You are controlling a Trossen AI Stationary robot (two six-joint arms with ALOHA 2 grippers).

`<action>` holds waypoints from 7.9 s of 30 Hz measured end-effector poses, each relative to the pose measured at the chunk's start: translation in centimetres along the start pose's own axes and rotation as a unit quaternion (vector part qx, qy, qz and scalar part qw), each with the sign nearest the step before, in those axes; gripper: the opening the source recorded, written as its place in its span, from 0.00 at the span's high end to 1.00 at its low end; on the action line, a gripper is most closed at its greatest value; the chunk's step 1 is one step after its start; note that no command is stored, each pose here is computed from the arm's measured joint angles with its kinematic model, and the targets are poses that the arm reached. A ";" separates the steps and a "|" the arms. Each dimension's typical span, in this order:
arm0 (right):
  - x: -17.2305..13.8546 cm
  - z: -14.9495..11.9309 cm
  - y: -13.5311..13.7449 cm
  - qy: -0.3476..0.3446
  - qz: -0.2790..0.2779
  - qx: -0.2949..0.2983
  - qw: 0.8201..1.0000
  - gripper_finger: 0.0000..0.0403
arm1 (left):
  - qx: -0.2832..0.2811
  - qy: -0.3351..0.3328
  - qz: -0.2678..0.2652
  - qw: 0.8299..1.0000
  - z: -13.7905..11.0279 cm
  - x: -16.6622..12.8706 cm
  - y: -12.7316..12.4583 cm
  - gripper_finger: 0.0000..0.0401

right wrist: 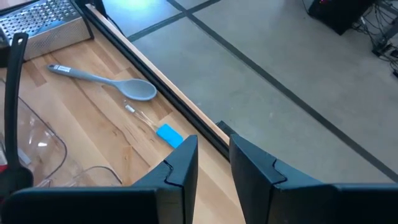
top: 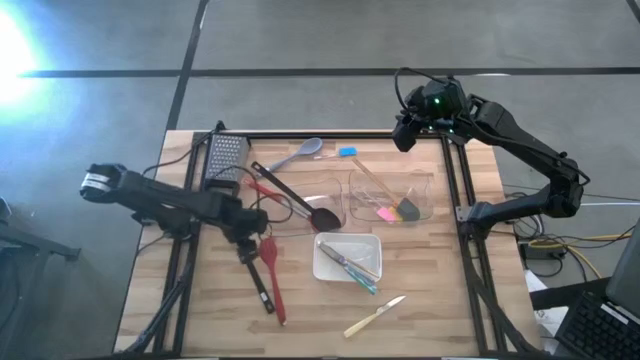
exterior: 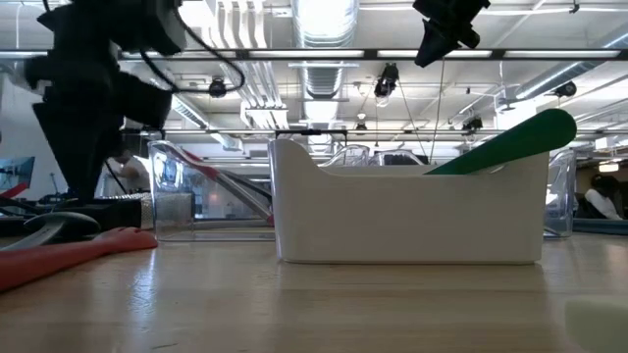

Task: Pick & Place Kitchen Items
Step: Put the black serving spoon into the left transparent bin

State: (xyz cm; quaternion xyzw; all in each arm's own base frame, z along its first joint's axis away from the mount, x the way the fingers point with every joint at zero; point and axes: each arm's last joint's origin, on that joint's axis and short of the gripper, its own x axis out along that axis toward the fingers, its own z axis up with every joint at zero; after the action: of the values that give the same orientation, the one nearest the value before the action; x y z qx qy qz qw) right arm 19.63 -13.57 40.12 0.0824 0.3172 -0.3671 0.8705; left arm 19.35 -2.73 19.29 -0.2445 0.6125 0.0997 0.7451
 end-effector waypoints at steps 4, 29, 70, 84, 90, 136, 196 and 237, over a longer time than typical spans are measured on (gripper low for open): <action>0.0 0.0 0.0 0.001 0.000 0.002 1.000 0.78 | -0.131 0.034 0.024 0.991 0.1 1.3 0.0 0.42; 0.0 -0.6 0.0 0.028 0.001 -0.081 0.996 0.80 | -0.439 0.050 0.076 0.894 -0.1 2.1 0.4 0.42; 0.4 -1.4 0.0 0.058 0.003 -0.113 0.992 0.78 | -0.578 0.085 0.264 0.767 -5.9 -1.1 -0.1 0.48; 0.7 -1.6 0.1 0.064 0.003 -0.114 0.991 0.77 | -0.586 0.147 0.225 0.765 -8.0 3.8 2.1 0.49; 0.8 -1.7 0.1 0.065 0.003 -0.115 0.991 0.80 | -0.588 0.151 0.224 0.762 -8.9 5.1 3.2 0.50; 0.9 -1.8 0.1 0.066 0.003 -0.115 0.991 0.77 | -0.418 0.107 0.100 0.897 -7.0 5.8 2.2 0.82; 1.4 -2.6 0.2 0.090 -0.009 0.033 0.995 0.82 | 0.425 -0.172 0.652 0.604 11.7 -7.5 -1.2 0.82; 10.2 4.6 10.8 -0.060 0.427 0.066 0.900 0.76 | 0.658 -0.205 0.655 0.310 10.1 -2.7 -7.7 0.82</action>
State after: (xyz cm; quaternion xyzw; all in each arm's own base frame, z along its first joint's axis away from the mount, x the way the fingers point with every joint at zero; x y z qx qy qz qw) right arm 34.81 -13.56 36.50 0.2454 0.1736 0.0153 0.9536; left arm 30.91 -3.99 25.11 0.8359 0.2629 0.1661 0.4522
